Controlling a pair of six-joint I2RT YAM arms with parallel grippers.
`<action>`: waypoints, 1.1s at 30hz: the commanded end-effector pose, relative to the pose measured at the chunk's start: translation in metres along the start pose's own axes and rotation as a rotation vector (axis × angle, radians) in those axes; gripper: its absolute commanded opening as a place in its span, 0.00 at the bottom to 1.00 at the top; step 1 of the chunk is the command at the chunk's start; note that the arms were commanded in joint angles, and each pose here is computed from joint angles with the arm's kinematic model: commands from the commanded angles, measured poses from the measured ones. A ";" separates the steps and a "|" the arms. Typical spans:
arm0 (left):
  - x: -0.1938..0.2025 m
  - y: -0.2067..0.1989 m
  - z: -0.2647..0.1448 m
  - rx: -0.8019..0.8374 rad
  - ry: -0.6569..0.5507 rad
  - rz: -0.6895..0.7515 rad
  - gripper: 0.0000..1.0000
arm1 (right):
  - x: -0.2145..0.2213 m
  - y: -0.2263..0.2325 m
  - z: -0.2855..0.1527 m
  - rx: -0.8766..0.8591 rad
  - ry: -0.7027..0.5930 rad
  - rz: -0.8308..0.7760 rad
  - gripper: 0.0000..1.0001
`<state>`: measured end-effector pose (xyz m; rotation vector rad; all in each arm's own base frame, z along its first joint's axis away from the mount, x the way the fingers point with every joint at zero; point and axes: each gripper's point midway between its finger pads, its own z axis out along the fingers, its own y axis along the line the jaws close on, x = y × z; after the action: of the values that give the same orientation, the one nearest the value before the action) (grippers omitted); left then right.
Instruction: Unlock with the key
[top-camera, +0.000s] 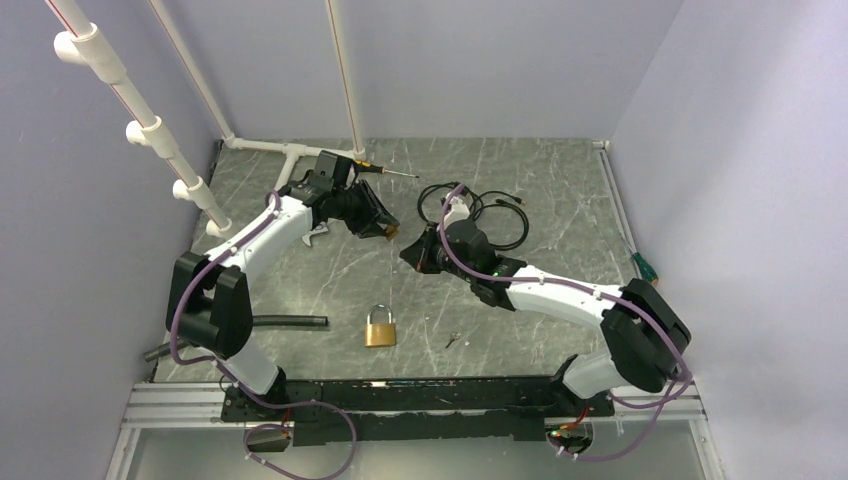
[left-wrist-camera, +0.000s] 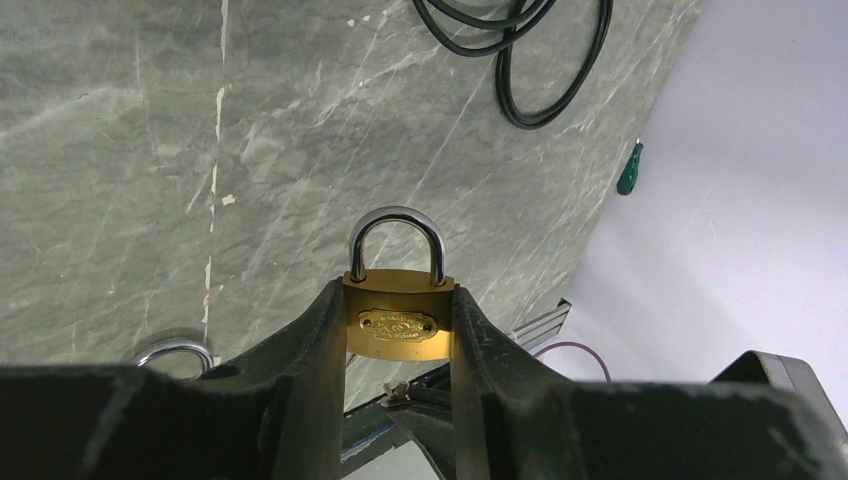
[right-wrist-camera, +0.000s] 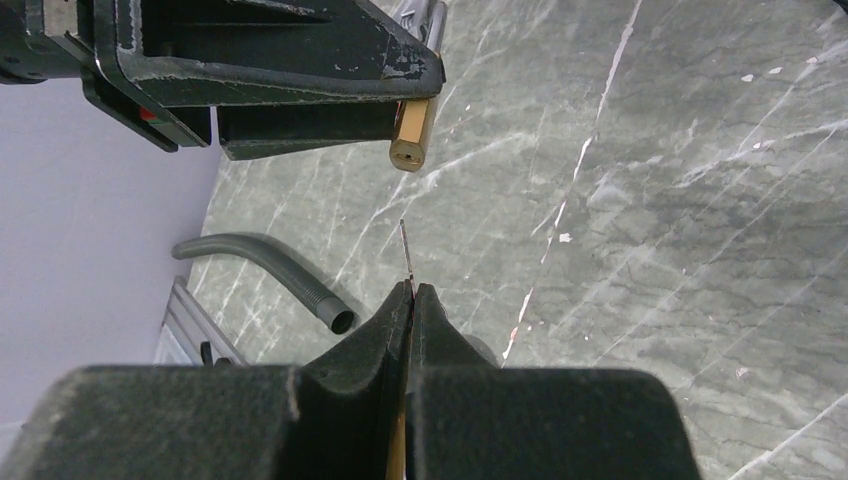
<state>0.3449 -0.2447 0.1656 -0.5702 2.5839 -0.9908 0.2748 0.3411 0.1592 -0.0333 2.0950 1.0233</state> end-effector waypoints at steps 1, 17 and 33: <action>0.000 -0.015 -0.009 0.056 -0.016 0.016 0.00 | -0.026 0.028 0.004 -0.078 -0.072 -0.013 0.00; 0.003 -0.016 -0.011 0.066 -0.016 0.022 0.00 | -0.026 0.026 0.014 -0.063 -0.070 -0.013 0.00; 0.002 -0.018 -0.013 0.074 -0.021 0.027 0.00 | -0.023 0.017 0.018 -0.039 -0.066 -0.006 0.00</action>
<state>0.3414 -0.2451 0.1601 -0.5700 2.5945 -0.9882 0.2849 0.3513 0.1547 -0.0339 2.0991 1.0163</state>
